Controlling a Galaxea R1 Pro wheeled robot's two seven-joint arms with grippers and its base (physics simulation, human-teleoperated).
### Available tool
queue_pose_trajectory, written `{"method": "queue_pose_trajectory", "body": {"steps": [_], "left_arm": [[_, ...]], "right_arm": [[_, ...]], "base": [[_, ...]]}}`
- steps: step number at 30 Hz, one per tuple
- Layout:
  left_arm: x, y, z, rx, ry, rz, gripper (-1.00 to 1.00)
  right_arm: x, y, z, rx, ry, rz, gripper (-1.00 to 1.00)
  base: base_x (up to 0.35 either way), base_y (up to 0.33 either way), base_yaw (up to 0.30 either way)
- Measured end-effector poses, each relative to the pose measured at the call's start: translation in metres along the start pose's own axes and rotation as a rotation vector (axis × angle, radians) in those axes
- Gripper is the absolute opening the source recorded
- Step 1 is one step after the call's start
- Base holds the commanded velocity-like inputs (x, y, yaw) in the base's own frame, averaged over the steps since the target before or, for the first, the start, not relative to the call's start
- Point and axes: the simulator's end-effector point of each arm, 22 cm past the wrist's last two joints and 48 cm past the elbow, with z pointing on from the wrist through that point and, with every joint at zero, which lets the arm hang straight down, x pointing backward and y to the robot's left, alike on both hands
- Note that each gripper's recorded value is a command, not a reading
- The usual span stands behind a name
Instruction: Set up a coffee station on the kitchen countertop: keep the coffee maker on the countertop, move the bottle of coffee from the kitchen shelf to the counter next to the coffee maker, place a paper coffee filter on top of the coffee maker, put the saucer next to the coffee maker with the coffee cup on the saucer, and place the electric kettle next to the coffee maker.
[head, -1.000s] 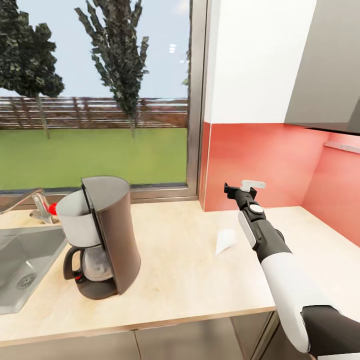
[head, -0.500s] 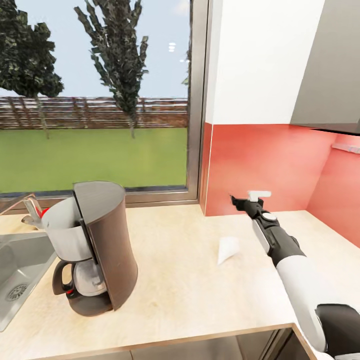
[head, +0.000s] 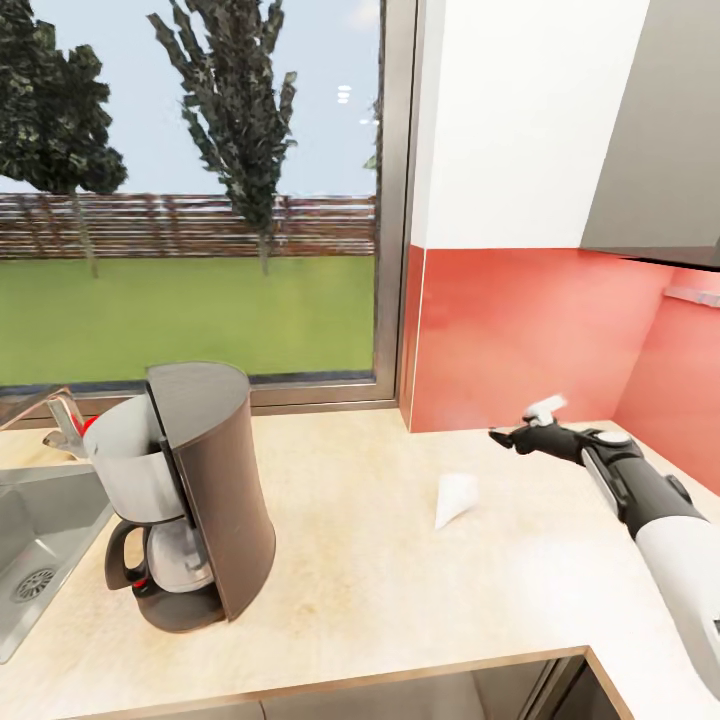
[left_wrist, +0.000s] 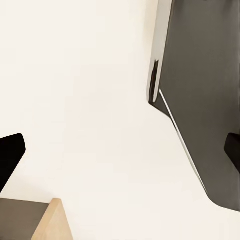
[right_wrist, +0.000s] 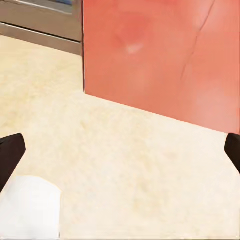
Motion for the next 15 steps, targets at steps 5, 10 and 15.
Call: {"method": "queue_pose_trajectory", "body": {"steps": [5,10,15], "left_arm": [[0.001,-0.001,0.0,0.002,0.002,0.0,1.0],[0.001,-0.003,0.0,0.003,0.002,0.0,1.0],[0.001,-0.001,0.0,0.001,0.003,-0.002,1.0]], "right_arm": [[0.021,0.017,-0.009,-0.115,0.09,-0.064,1.0],[0.029,0.045,-0.014,-0.247,0.118,-0.051,1.0],[0.028,0.05,-0.013,-0.263,0.114,-0.048,1.0]], "base": [[0.0,0.0,0.0],[0.0,0.0,0.0],[0.0,0.0,0.0]]}}
